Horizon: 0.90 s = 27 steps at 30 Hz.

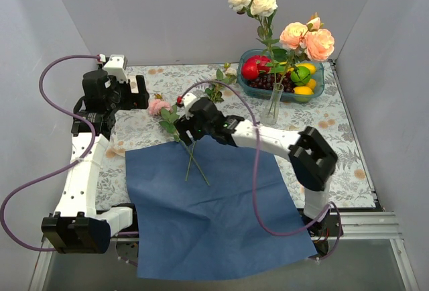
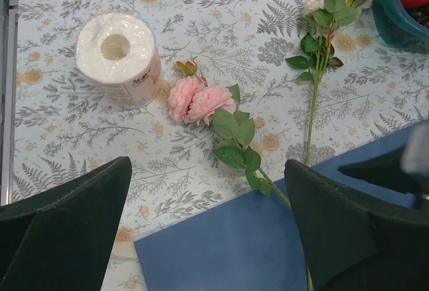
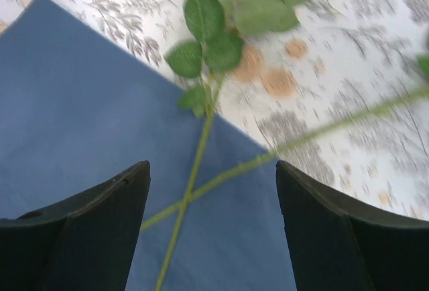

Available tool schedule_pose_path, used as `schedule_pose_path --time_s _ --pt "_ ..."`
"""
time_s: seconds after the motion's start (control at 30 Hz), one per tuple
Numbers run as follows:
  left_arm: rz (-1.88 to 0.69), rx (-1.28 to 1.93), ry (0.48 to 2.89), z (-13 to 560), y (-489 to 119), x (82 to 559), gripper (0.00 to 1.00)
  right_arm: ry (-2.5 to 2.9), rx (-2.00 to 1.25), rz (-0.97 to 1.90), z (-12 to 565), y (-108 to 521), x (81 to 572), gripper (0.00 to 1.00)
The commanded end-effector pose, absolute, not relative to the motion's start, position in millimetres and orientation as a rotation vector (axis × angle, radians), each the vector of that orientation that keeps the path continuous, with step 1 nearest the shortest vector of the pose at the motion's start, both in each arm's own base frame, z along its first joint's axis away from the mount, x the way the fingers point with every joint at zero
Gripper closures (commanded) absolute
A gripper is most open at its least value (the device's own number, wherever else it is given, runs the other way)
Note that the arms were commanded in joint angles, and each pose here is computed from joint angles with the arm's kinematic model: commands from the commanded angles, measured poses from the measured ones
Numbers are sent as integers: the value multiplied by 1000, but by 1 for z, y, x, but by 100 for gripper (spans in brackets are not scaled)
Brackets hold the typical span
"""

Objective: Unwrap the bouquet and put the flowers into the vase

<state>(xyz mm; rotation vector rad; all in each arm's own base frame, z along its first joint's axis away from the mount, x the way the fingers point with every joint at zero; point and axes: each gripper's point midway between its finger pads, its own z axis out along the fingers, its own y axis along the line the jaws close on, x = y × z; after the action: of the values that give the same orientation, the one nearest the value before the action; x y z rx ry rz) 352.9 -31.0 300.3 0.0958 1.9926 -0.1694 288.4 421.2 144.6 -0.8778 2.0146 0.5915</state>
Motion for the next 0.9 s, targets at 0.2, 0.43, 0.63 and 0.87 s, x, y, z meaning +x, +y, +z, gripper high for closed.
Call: schedule_pose_path --time_s 0.2,0.43,0.63,0.87 --pt "-102 81 1953 321 -19 349 2 2026 -1096 713 111 507 324 29" --pt "-103 82 1943 320 -20 348 2 2102 -1090 689 86 497 330 43" --pt "-106 82 1943 318 -20 347 2 2127 -1104 664 72 487 327 47" --pt "-92 87 1949 314 -18 344 2 2153 -1110 663 56 491 329 52"
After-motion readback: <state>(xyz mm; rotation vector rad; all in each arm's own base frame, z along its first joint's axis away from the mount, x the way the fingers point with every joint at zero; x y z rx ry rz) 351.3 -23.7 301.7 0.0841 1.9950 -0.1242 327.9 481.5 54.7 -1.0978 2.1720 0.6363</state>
